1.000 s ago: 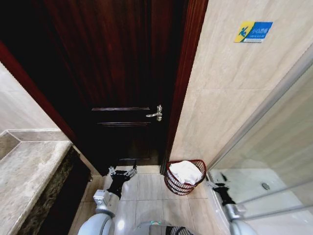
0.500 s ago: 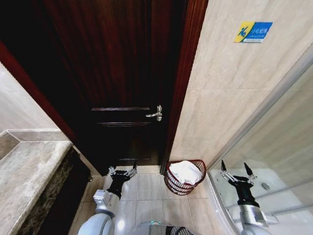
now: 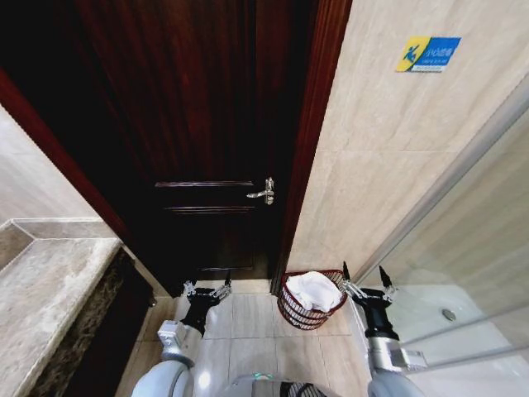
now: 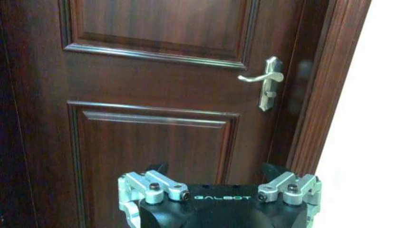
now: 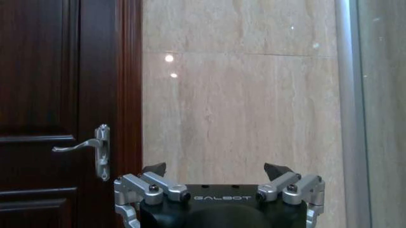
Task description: Discard the used towel into the hamper.
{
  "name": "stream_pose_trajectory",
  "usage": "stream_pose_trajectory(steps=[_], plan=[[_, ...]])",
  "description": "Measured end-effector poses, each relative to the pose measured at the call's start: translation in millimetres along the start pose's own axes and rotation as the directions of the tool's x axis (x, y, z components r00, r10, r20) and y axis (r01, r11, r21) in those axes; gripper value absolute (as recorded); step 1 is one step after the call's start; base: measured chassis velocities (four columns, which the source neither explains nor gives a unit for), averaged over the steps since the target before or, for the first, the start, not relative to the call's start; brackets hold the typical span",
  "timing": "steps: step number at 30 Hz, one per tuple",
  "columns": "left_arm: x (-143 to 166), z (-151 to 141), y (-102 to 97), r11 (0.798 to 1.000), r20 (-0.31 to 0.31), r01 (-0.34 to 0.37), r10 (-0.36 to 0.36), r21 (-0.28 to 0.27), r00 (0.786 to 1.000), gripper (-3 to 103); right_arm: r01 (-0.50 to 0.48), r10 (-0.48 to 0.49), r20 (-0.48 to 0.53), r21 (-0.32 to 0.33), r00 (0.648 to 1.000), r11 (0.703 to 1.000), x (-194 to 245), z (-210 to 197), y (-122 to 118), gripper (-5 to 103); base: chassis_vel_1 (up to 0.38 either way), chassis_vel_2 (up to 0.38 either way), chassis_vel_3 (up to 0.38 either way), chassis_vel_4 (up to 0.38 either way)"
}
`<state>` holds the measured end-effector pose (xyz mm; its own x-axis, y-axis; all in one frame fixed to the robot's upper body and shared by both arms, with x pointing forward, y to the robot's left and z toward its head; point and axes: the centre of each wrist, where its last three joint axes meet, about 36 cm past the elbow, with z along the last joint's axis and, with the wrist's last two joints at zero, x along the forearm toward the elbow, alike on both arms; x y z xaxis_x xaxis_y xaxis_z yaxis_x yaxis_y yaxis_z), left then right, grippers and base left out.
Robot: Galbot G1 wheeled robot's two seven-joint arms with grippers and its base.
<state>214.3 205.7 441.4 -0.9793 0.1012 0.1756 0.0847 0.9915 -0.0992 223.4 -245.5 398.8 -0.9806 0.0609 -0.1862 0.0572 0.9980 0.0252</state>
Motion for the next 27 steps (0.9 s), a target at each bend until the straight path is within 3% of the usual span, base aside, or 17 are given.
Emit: stream_pose_trajectory(steps=[11,19,27], plan=[[0.0,0.0,0.0,1.0,0.0,0.0,0.0,0.0,1.0,99,0.057,-0.057,0.003,0.032,0.998,0.998,-0.7,-15.2,6.9,100,0.0,0.0,0.0,0.0],[0.0,0.0,0.0,1.0,0.0,0.0,0.0,0.0,1.0,99,0.071,-0.071,0.004,0.081,0.997,0.994,-1.8,-24.0,-9.2,100,0.0,0.0,0.0,0.0],[0.0,0.0,0.0,1.0,0.0,0.0,0.0,0.0,1.0,99,0.071,-0.072,0.008,0.084,0.997,0.994,-1.2,-26.8,-10.8,100,0.0,0.0,0.0,0.0]])
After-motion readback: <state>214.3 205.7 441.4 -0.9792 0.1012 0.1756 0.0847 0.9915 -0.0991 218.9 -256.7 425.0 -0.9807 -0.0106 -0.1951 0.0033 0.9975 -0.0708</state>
